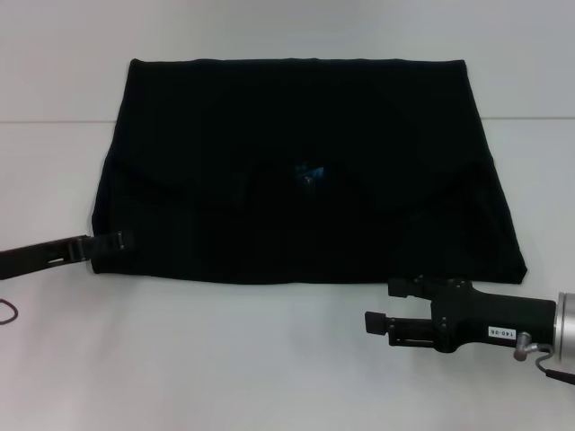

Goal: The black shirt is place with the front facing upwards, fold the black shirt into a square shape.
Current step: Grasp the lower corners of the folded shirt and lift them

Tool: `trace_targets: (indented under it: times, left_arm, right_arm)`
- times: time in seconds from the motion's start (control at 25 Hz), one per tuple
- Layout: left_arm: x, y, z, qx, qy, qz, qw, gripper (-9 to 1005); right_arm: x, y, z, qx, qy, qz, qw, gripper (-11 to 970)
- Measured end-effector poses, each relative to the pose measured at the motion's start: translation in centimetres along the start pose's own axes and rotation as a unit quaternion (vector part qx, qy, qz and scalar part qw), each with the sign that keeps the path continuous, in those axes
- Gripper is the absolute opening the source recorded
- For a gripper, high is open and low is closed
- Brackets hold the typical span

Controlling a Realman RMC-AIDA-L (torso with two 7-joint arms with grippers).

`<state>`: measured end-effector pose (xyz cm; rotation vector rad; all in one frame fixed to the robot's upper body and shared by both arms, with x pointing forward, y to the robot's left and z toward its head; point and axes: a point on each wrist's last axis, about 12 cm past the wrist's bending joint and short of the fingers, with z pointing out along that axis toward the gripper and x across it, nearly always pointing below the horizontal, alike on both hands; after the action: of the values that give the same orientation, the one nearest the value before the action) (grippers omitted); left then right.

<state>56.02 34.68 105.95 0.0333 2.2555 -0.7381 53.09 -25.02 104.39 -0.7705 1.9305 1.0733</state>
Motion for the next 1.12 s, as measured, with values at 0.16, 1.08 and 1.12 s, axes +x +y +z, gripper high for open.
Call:
trace_targets:
  times: [0.16, 1.08, 1.12]
  left_arm:
    - [0.1, -0.1, 0.1, 0.004, 0.003, 0.000, 1.000, 897]
    - [0.4, -1.1, 1.2, 0.010, 0.034, 0.027, 0.999, 787]
    - [0.5, -1.1, 1.2, 0.010, 0.035, 0.028, 0.999, 760]
  right_arm:
    - [-0.1, 0.0, 0.1, 0.000, 0.000, 0.000, 1.000, 899]
    - [0.0, -0.1, 0.1, 0.003, 0.001, 0.003, 1.000, 871]
    - [0.0, -0.1, 0.1, 0.004, 0.001, 0.003, 1.000, 870]
